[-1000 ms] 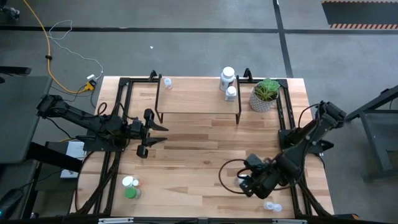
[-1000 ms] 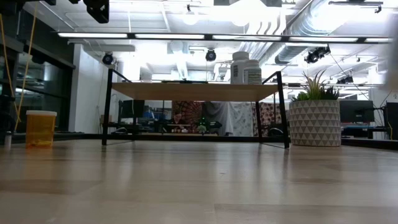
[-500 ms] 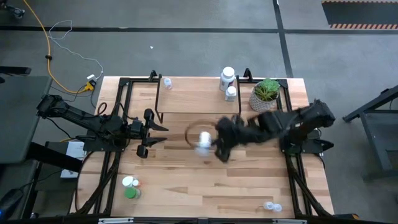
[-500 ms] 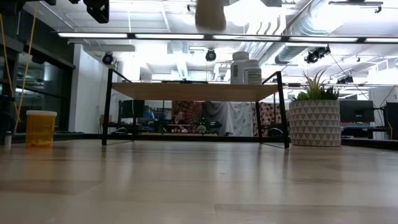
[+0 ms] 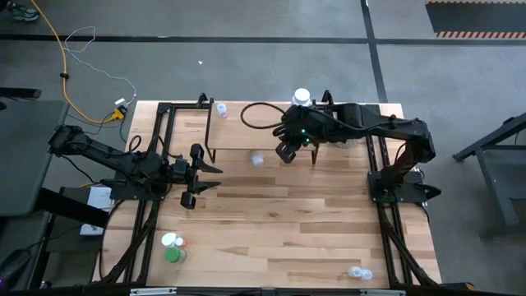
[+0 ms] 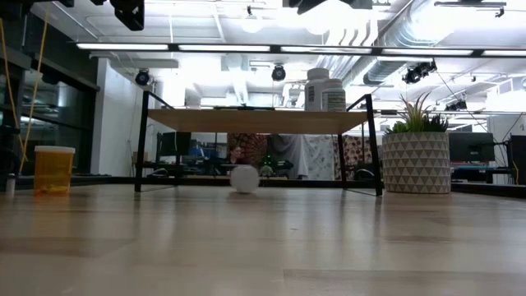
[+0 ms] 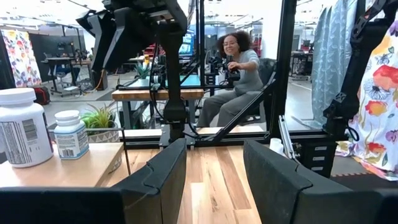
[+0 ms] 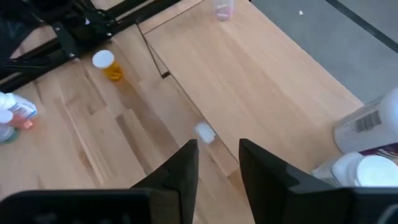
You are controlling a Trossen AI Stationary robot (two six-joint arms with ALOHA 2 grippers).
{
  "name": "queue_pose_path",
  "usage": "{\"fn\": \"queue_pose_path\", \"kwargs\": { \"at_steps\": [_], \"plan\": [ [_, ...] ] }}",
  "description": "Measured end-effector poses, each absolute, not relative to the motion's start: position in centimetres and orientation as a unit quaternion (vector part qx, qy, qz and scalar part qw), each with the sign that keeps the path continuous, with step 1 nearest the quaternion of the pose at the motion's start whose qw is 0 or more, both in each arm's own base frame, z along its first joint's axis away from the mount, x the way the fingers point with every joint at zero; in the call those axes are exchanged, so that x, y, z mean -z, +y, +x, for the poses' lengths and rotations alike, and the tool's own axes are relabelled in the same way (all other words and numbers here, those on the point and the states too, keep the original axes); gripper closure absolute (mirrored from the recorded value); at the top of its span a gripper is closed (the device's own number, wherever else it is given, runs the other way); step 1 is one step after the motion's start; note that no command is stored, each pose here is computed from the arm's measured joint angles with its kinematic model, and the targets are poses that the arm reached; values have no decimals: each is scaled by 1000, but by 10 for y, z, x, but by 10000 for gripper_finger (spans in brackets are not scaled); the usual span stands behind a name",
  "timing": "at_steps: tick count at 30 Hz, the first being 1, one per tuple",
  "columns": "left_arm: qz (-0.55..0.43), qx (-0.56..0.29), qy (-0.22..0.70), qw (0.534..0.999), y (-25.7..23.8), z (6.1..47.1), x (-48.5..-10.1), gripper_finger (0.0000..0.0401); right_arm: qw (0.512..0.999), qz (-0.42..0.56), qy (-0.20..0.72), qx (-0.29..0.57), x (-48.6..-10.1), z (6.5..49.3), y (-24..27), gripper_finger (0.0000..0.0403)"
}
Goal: Pick and place medicine bottles onto shelf by color
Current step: Put the right white pill bottle on the shelf
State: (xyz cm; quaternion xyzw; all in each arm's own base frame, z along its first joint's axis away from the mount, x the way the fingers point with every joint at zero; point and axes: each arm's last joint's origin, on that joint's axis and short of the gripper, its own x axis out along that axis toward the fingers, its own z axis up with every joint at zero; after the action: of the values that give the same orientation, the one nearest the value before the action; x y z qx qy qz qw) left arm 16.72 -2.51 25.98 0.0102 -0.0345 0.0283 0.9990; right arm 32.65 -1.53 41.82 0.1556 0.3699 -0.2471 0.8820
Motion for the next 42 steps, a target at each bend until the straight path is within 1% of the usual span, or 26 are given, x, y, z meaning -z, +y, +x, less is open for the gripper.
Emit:
{"fn": "queue_pose_path", "kwargs": {
  "at_steps": [13,22,27,30,34,37,39,42],
  "plan": [
    [-2,-28,-32,999,-25,167,-259,252,889,138,375,222,-418,327,1,300],
    [-2,-28,-32,999,-25,167,-259,252,890,140,374,221,-418,327,1,299],
    [-5,-21,-30,999,-26,168,-259,252,880,124,409,208,-414,321,17,299],
    [-3,-8,-26,1000,-27,169,-257,252,859,92,443,240,-408,308,38,299],
    [-8,1,-22,1000,-27,170,-256,252,820,58,494,282,-396,285,72,300],
    [-12,2,-23,1000,-27,170,-256,252,824,57,493,274,-378,271,101,300],
    [-12,1,-24,1000,-27,170,-257,252,820,70,497,275,-361,255,114,304],
    [-12,1,-25,1000,-27,170,-257,252,804,99,508,293,-318,228,127,317]
  ]
}}
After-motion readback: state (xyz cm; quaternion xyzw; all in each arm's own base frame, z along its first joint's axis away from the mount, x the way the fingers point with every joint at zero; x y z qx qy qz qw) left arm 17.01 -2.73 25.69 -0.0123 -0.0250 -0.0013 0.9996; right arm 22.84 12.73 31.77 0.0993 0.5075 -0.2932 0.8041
